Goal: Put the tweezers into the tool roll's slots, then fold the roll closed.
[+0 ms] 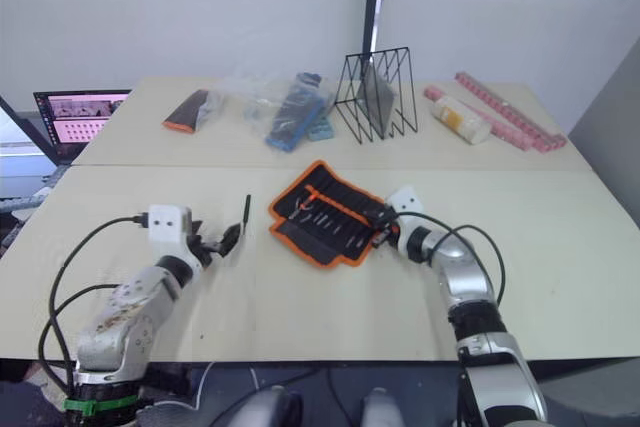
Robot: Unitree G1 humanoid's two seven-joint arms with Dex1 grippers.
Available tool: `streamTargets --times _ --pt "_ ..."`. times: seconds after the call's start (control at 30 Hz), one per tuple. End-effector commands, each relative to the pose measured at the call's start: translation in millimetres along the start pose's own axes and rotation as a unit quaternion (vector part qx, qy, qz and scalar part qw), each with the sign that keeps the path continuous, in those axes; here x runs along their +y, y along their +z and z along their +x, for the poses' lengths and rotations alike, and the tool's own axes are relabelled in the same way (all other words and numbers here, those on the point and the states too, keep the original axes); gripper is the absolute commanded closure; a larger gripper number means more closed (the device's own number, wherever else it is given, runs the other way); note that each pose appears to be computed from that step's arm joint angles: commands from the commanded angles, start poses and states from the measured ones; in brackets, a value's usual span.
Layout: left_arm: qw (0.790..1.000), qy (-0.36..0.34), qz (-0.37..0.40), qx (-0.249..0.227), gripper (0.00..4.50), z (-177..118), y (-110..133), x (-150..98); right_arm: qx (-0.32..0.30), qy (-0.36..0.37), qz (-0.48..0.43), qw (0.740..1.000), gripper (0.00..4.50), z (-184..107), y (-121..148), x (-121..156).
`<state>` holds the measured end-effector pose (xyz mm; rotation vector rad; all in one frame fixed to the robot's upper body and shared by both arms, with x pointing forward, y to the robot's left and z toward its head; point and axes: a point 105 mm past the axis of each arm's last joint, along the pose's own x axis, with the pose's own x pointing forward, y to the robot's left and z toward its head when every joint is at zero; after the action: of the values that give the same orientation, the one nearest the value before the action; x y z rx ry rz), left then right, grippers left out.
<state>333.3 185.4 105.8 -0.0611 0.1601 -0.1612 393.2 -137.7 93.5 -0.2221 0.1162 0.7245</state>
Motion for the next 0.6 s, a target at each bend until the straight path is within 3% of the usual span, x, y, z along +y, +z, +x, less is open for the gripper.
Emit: streamTargets --times 0.03,0.23,0.43,0.6 --pt "1.000 0.007 0.010 -0.003 0.01 8.6 5.8 -6.2 0.025 0.005 0.004 1.000 4.50 1.6 -12.2 4.1" --pt "0.998 0.029 0.017 0.050 0.01 33.7 -10.3 -18.2 0.025 0.002 0.002 1.000 4.50 0.4 -12.1 3.2" --pt "0.996 0.011 0.036 0.083 1.83 41.5 -20.8 -38.1 0.032 0.006 -0.012 0.999 4.50 -1.1 -10.5 3.2" --pt "0.994 0.019 0.045 0.094 3.48 41.3 -24.5 -37.0 0.031 0.007 -0.012 0.999 4.50 0.0 -10.1 4.5"
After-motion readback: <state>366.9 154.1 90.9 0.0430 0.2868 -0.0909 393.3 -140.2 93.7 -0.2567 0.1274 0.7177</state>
